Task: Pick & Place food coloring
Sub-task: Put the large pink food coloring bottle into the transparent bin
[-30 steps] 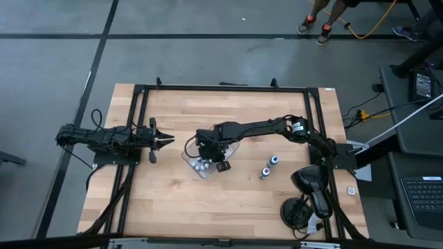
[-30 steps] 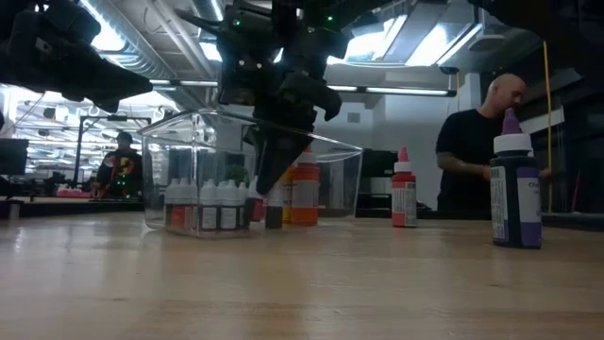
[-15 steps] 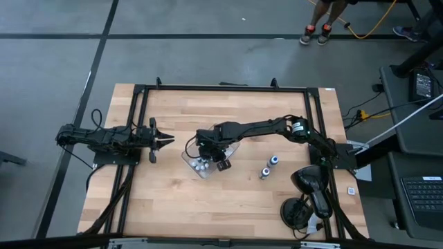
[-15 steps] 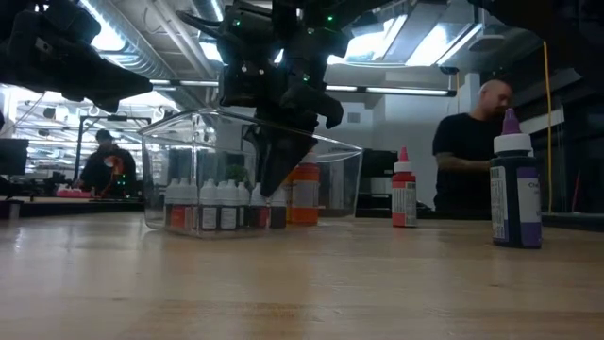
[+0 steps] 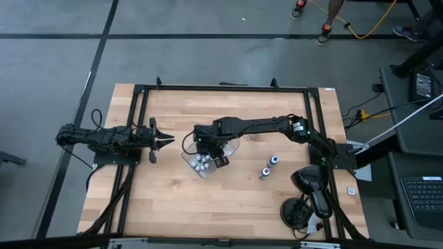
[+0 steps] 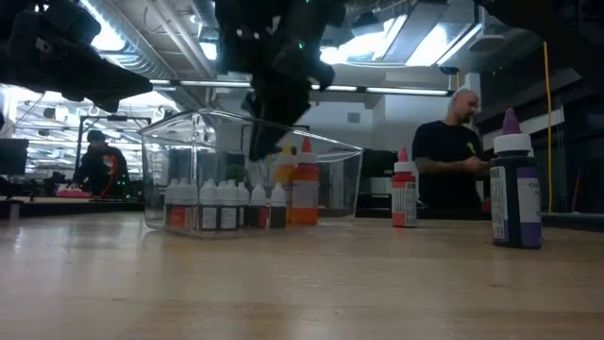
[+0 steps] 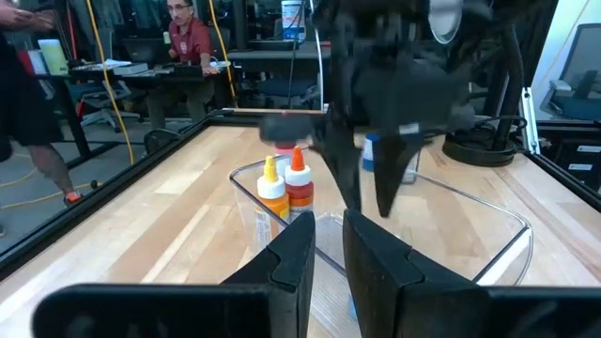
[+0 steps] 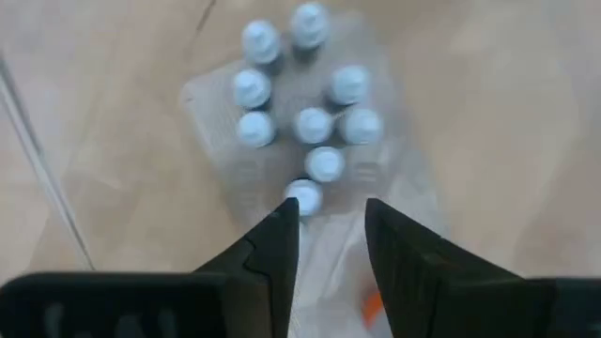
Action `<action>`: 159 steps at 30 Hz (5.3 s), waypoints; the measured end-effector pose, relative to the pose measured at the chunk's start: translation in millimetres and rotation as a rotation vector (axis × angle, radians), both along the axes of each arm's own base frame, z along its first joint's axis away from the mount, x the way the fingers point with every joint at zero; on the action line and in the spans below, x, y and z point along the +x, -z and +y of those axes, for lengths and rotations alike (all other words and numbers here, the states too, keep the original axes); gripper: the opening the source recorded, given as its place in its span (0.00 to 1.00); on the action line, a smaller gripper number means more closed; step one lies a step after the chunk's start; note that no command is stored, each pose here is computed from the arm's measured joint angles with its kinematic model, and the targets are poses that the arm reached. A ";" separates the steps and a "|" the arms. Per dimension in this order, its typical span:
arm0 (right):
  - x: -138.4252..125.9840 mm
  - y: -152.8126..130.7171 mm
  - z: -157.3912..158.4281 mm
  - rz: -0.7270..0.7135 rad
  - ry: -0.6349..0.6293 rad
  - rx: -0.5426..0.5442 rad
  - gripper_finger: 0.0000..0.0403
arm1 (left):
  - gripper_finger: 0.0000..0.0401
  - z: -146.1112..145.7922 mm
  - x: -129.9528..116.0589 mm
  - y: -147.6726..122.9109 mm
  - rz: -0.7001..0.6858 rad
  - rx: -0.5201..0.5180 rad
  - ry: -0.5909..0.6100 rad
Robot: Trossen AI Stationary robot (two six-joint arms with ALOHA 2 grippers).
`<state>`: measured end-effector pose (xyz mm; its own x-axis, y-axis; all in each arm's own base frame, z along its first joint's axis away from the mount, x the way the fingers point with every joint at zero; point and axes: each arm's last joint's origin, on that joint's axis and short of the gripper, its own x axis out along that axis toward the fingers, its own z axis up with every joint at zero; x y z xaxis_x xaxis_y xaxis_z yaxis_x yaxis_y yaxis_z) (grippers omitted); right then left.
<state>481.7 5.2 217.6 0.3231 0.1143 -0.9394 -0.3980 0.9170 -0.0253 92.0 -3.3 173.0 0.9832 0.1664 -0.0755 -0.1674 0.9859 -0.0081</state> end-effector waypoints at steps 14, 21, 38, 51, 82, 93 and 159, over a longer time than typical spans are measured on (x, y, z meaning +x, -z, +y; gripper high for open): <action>-6.6 -71.3 -41.2 -0.085 0.423 0.034 0.69 | 0.14 0.0 0.0 0.0 0.000 0.000 0.000; -34.7 -86.9 -77.5 0.011 0.812 0.026 0.79 | 0.13 0.0 0.0 0.1 0.000 0.000 0.000; -89.4 -82.5 -112.7 0.213 1.155 0.018 0.79 | 0.13 0.0 0.0 0.0 0.000 0.000 0.000; -135.0 -42.7 -91.8 0.280 1.270 0.083 0.79 | 0.15 0.0 0.0 0.1 0.000 0.000 0.000; -166.8 22.2 -93.7 0.242 1.219 0.143 0.51 | 0.14 0.0 0.0 0.1 0.000 0.000 0.000; -162.8 0.2 -94.2 0.271 1.196 0.153 0.37 | 0.13 0.0 0.0 0.1 0.000 0.000 0.000; -38.8 -7.6 -23.6 0.321 0.540 0.032 0.37 | 0.14 0.0 0.0 0.0 0.000 0.000 0.000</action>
